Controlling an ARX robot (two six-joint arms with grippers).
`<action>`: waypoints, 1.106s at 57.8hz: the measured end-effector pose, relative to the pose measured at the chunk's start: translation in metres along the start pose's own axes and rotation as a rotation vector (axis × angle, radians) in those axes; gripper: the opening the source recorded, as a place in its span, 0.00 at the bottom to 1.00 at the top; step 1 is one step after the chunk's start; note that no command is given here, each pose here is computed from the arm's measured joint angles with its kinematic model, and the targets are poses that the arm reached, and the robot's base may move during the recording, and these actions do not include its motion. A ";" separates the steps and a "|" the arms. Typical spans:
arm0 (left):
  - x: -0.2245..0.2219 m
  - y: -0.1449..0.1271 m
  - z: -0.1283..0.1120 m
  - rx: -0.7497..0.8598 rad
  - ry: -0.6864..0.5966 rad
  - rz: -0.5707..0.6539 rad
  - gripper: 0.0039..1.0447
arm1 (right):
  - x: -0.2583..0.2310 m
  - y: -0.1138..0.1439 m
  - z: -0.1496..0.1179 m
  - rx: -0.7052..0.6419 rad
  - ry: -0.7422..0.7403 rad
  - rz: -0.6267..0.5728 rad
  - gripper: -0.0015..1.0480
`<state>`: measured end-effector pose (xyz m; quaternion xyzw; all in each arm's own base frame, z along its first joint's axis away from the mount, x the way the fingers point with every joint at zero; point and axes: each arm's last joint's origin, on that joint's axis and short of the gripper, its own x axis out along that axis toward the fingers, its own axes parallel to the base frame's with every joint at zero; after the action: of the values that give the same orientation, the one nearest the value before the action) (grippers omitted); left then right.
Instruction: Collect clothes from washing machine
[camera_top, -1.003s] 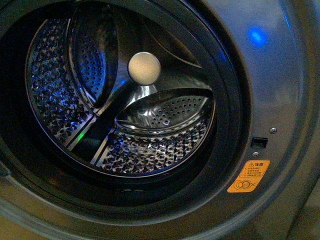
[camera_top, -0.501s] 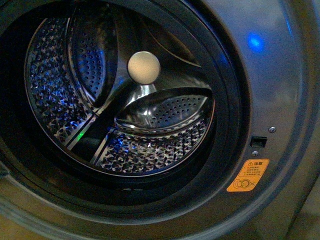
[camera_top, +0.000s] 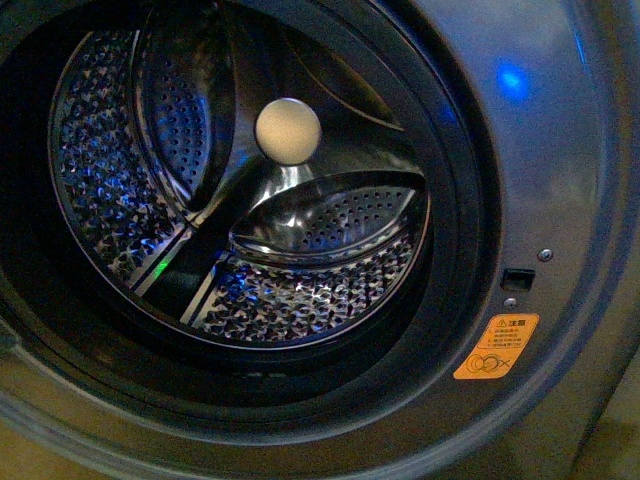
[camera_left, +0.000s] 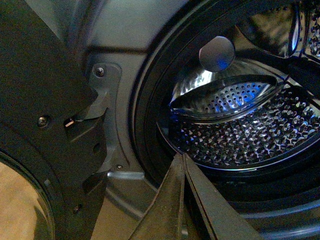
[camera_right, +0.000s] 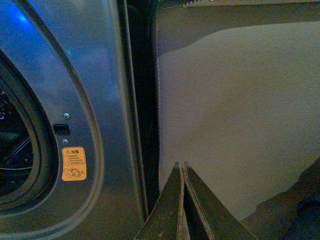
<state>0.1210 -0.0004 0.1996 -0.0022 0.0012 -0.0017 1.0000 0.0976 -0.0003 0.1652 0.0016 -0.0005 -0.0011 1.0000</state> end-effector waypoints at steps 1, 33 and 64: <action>-0.001 0.000 -0.001 0.000 -0.001 0.000 0.03 | 0.000 0.000 0.000 0.000 0.000 0.000 0.02; -0.012 0.000 -0.020 0.005 -0.012 -0.004 0.03 | 0.000 0.000 0.000 0.000 0.000 0.000 0.02; -0.024 0.000 -0.030 0.003 -0.018 0.001 0.03 | 0.000 0.000 0.000 0.000 0.000 0.001 0.02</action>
<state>0.0969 -0.0002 0.1696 -0.0009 -0.0077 -0.0013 1.0000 0.0976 -0.0002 0.1652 0.0016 -0.0003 -0.0006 1.0000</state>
